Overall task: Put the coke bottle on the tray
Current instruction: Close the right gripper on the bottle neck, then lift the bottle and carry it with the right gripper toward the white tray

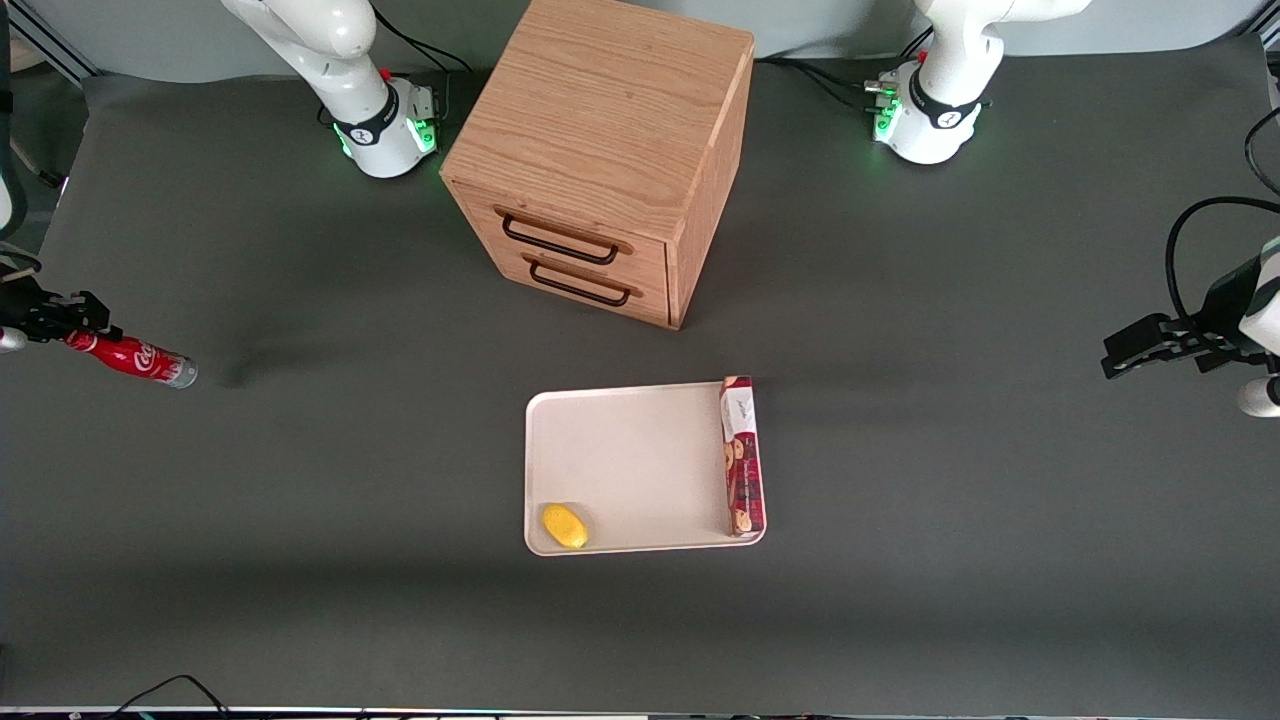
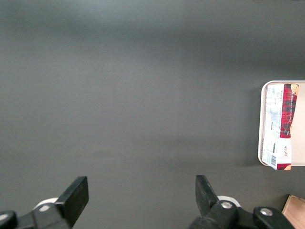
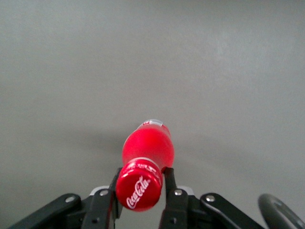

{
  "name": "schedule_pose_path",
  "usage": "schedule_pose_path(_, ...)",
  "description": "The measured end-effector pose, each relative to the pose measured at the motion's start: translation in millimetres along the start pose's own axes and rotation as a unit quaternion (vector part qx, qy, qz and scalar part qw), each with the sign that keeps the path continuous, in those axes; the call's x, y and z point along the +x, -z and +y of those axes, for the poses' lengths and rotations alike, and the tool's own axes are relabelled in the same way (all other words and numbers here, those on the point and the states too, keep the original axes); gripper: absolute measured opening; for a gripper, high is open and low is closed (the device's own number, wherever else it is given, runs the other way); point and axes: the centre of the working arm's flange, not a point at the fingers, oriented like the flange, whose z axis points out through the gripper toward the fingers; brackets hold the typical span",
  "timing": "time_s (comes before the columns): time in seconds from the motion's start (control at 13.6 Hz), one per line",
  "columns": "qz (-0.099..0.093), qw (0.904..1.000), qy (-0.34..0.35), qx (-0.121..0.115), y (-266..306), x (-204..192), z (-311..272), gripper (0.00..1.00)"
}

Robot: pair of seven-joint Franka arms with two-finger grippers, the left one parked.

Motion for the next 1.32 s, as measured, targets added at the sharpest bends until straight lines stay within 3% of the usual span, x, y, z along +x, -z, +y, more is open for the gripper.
schedule_pose_path(0.44,0.003,0.9999,0.012,-0.003,50.1,44.9,-50.2,0.36)
schedule_pose_path(0.88,0.014,0.9988,-0.046,-0.001,69.2,112.3,-183.0,0.36)
schedule_pose_path(1.18,0.015,0.9938,-0.110,0.007,69.2,137.6,-289.4,0.36)
schedule_pose_path(1.32,0.013,0.9905,-0.137,-0.001,66.8,142.9,-344.1,0.36)
